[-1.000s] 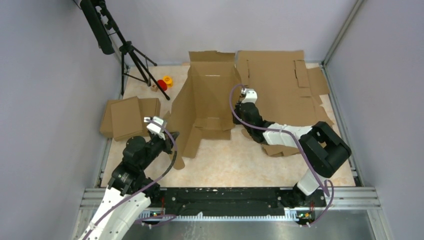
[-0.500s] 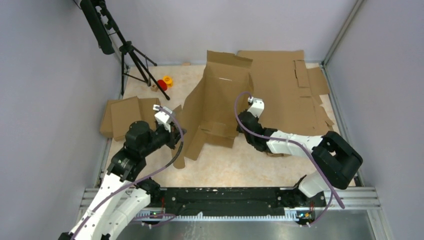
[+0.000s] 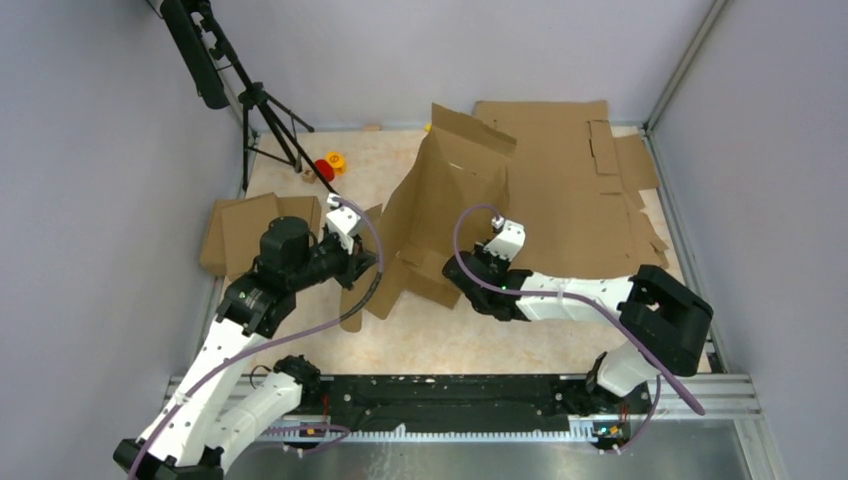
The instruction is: Fold the paper box
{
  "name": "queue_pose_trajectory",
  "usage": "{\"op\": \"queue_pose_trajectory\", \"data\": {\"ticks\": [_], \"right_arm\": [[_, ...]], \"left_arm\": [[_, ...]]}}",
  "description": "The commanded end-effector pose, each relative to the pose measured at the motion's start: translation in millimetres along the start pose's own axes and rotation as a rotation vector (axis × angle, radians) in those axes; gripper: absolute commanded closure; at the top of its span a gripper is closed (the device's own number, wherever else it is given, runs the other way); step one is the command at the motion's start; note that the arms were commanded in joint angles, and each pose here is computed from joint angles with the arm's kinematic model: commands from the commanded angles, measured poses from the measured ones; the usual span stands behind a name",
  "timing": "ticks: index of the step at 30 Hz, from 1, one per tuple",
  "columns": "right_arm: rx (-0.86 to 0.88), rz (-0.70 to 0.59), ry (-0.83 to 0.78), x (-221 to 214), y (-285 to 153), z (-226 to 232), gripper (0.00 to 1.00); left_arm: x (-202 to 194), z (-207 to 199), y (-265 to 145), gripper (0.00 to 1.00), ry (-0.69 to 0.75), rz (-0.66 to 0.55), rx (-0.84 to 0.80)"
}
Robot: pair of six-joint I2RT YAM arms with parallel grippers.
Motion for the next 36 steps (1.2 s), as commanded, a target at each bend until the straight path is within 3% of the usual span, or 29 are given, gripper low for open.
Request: {"op": "queue_pose_trajectory", "data": {"ticks": [1,9,15,19,23,26,32,36], "right_arm": [[-0.017,-0.011,0.028,-10.8,-4.7,8.0,1.0],[-0.043,-0.059,-0.101,-2.9,-5.8,-1.9,1.0],[0.182,-0.113,-0.194,21.2,-20.0,15.2,1.0],[0.16,-0.111,-0.189,25.2,-13.3,-6.1,1.0],[0.176,-0.122,-0.248,28.7,-11.6,-14.0,1.0],[0.245,-0.107,-0.278,27.4,-16.3,-10.0,0.82],[0.371,-0.093,-0.237,33.1,-25.5,-6.0,0.66],[0.485,-0.081,-0.196,39.9,-32.1,-9.2,0.46]], "left_arm": [[-36.7,-13.6,-4.4,0.97,-0.068,0.148,-0.085],[-38.5,-8.6,-6.5,0.98,-0.07,0.055,-0.026],[-32.1,-14.0,10.1,0.98,-0.149,-0.171,-0.085],[-32.3,-13.5,19.1,1.0,-0.229,-0.296,-0.104],[-41.1,-5.0,18.7,0.97,-0.203,-0.295,-0.044],[-44.8,-2.1,16.9,0.97,-0.185,-0.242,-0.015],[-52.3,-0.1,14.8,0.97,-0.153,-0.168,0.003],[-52.4,-0.5,13.5,0.97,-0.143,-0.166,0.002]]}}
Point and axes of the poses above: each gripper's point midway between its finger pads, its own y axis out along the fingers, its own z axis along the line the jaws close on, x = y × z, the point moved 4 cm from there along -y, back along the fingers, and after that the axes turned 5 degrees about -y, right-handed, at the moved point
